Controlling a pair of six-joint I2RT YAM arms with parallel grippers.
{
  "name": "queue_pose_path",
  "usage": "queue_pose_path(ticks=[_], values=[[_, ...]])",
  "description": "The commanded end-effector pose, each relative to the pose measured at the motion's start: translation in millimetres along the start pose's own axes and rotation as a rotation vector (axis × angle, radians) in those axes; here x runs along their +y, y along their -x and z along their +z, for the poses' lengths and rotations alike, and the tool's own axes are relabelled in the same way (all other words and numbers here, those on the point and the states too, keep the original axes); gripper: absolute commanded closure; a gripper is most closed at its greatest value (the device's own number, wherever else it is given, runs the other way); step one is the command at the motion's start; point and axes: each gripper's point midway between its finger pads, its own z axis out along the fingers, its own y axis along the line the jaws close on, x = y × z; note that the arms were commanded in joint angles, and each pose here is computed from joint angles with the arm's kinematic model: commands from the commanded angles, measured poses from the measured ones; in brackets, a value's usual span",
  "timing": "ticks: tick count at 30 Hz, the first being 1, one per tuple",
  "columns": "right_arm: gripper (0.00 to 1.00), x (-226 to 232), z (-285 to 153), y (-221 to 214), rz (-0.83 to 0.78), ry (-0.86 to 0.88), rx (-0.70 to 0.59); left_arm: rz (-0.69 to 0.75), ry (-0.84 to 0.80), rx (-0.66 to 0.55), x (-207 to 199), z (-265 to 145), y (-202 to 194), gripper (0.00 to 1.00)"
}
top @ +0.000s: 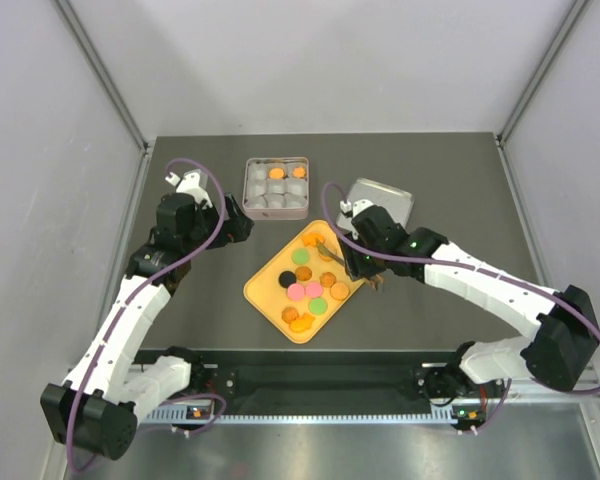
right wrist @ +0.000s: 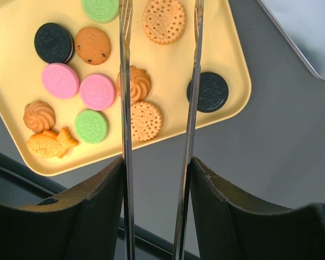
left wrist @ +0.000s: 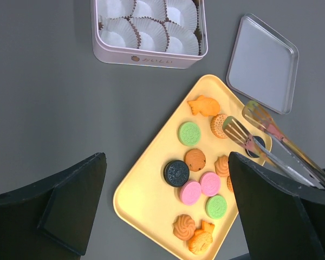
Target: Pack the cookies
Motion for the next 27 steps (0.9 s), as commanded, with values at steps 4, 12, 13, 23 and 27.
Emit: queue_pose_path(ticks=[4, 12, 13, 23, 27], values=[[0.51, 14, 6, 2, -0.006, 0.012, -0.019, -0.004, -0.021, -0.039, -4, 2, 10, 0.01], [0.5, 12, 13, -5, -0.017, -0.011, 0.008, -0.004, -0.019, -0.038, -3, 1, 9, 0.01], [0.5, 11, 13, -5, -0.016, -0.012, 0.008, -0.004, -0.02, -0.039, -3, 1, 10, 0.01], [0.51, 10, 22, -9, -0.02, -0.033, 0.031, -0.003, -0.015, -0.044, -2, 0, 10, 0.01], [0.55, 13, 22, -11, -0.024, -0.023, 0.035, -0.002, -0.013, -0.041, -2, 1, 10, 0.01]])
